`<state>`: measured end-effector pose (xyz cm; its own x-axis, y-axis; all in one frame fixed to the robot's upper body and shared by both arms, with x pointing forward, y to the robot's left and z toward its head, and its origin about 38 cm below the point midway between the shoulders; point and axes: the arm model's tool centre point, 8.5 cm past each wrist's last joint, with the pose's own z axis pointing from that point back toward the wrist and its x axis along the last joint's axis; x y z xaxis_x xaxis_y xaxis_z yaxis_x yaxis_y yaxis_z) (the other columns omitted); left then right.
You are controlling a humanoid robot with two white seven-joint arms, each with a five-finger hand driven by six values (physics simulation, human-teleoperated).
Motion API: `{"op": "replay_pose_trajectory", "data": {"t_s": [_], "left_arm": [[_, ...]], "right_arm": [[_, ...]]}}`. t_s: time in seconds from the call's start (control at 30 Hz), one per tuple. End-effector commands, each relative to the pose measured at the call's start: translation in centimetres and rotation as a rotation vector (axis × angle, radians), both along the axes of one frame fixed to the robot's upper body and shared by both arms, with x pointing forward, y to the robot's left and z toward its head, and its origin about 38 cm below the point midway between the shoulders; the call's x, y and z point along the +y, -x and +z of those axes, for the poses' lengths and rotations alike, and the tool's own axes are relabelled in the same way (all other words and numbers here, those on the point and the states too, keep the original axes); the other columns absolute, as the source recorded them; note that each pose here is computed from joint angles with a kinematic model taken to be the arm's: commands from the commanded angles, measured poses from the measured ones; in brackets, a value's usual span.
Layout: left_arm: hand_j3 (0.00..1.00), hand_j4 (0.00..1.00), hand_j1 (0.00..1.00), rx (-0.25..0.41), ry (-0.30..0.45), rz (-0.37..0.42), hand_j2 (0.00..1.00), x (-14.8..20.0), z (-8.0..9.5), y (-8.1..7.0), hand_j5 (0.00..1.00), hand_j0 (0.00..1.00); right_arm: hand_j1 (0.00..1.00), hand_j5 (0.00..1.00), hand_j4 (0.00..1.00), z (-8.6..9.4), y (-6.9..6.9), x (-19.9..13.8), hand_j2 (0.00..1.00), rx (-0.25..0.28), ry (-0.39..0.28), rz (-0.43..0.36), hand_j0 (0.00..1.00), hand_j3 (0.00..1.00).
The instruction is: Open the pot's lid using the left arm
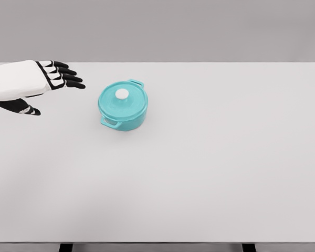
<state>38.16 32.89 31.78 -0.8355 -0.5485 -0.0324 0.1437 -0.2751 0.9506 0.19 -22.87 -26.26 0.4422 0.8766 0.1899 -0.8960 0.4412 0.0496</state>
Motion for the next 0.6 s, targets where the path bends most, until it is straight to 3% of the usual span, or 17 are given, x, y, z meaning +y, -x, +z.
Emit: {"op": "replay_pose_trajectory", "data": {"t_s": [0.0, 0.2, 0.37, 0.43, 0.47, 0.5, 0.57], "left_arm": [[1.0, 1.0, 1.0, 0.002, 0.003, 0.0, 1.0, 0.0, 0.0, 0.0, 1.0, 1.0], [1.0, 1.0, 1.0, -0.01, 0.019, -0.013, 1.0, -0.6, 0.3, -0.1, 1.0, 1.0], [1.0, 1.0, 1.0, -0.075, 0.068, -0.06, 1.0, -2.7, 2.3, -1.0, 1.0, 1.0], [1.0, 1.0, 1.0, -0.085, 0.05, -0.097, 1.0, -3.9, 3.0, -1.1, 1.0, 1.0], [1.0, 1.0, 1.0, -0.105, 0.049, -0.115, 1.0, -4.7, 3.7, -1.4, 1.0, 1.0], [1.0, 1.0, 1.0, -0.119, 0.095, -0.146, 1.0, -6.6, 3.7, -2.3, 1.0, 1.0], [1.0, 1.0, 1.0, -0.139, 0.086, -0.157, 1.0, -8.5, 2.9, -3.3, 1.0, 1.0]], "right_arm": [[1.0, 1.0, 1.0, 0.0, 0.1, -0.1, 1.0, 0.005, 0.001, -0.002, 1.0, 1.0], [1.0, 1.0, 1.0, 0.0, 0.3, -0.1, 1.0, 0.006, 0.002, 0.0, 1.0, 1.0], [1.0, 1.0, 1.0, 0.0, 0.3, -0.1, 1.0, 0.006, 0.002, 0.0, 1.0, 1.0], [1.0, 1.0, 1.0, 0.0, 0.3, -0.1, 1.0, 0.006, 0.002, 0.0, 1.0, 1.0], [1.0, 1.0, 1.0, 0.0, 0.3, -0.1, 1.0, 0.006, 0.002, 0.0, 1.0, 1.0], [1.0, 1.0, 1.0, 0.0, 0.3, -0.1, 1.0, 0.006, 0.002, 0.0, 1.0, 1.0], [1.0, 1.0, 1.0, 0.0, 0.3, -0.1, 1.0, 0.006, 0.002, 0.0, 1.0, 1.0]]}}
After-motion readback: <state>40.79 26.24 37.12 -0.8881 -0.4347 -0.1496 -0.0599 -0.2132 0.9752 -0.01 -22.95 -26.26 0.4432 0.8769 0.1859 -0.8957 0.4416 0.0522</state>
